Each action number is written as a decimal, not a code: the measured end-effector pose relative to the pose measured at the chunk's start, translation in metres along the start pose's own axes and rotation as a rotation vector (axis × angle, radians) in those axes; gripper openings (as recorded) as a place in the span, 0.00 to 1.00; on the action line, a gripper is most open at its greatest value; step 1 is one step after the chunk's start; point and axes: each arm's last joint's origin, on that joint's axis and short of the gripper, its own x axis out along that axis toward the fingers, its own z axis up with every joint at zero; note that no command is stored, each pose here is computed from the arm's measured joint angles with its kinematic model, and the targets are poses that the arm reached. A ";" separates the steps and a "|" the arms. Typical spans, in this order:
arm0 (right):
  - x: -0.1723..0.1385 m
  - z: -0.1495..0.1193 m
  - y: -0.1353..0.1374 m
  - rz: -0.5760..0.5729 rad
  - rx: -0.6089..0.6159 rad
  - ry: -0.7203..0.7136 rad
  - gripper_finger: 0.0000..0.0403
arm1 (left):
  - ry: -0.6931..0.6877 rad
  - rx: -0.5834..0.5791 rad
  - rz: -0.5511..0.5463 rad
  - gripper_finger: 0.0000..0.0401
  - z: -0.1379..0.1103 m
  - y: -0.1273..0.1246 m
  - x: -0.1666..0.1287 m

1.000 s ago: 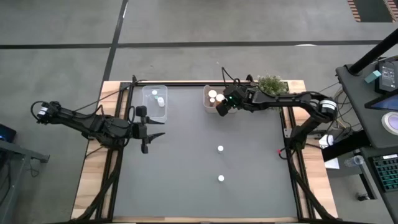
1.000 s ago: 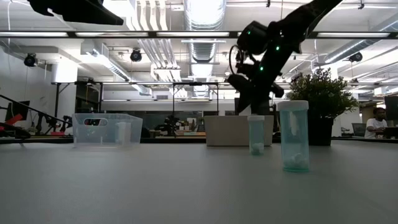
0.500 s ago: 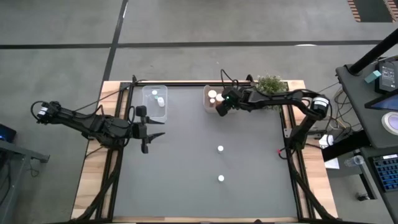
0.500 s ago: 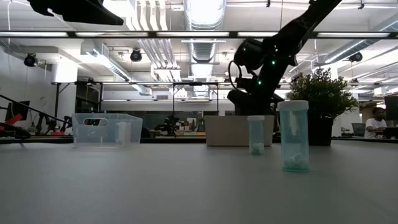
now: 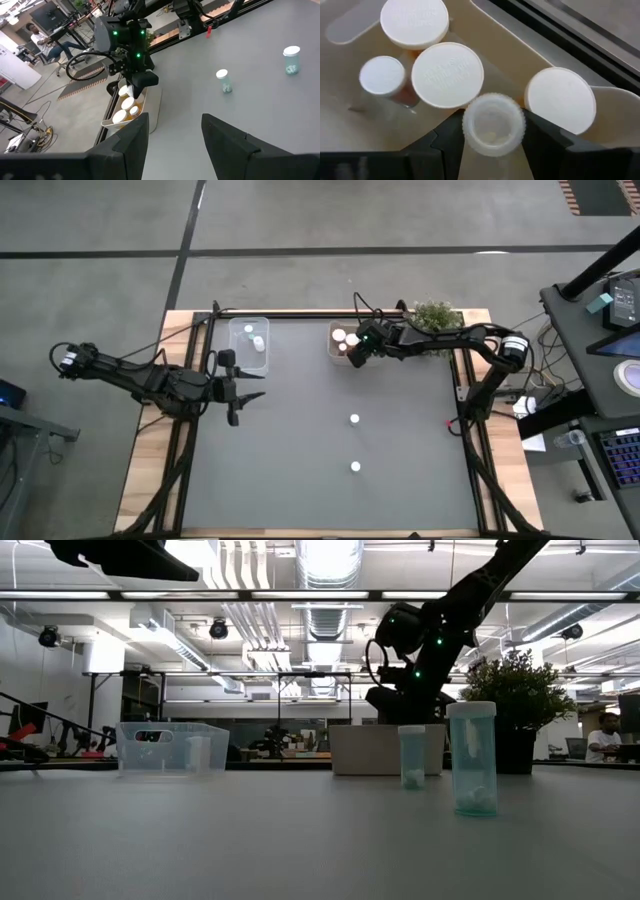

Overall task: Pick and place medicine bottles into bin by pill shape (circle, oval)
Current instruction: Put the white capsule bottle into the gray bin, then put the top blue tablet bottle into the transparent bin

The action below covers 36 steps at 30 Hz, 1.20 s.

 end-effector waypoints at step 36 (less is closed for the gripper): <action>-0.125 -0.010 0.057 0.296 -0.298 -0.245 0.57 | -0.023 -0.065 0.009 0.42 0.005 -0.003 0.007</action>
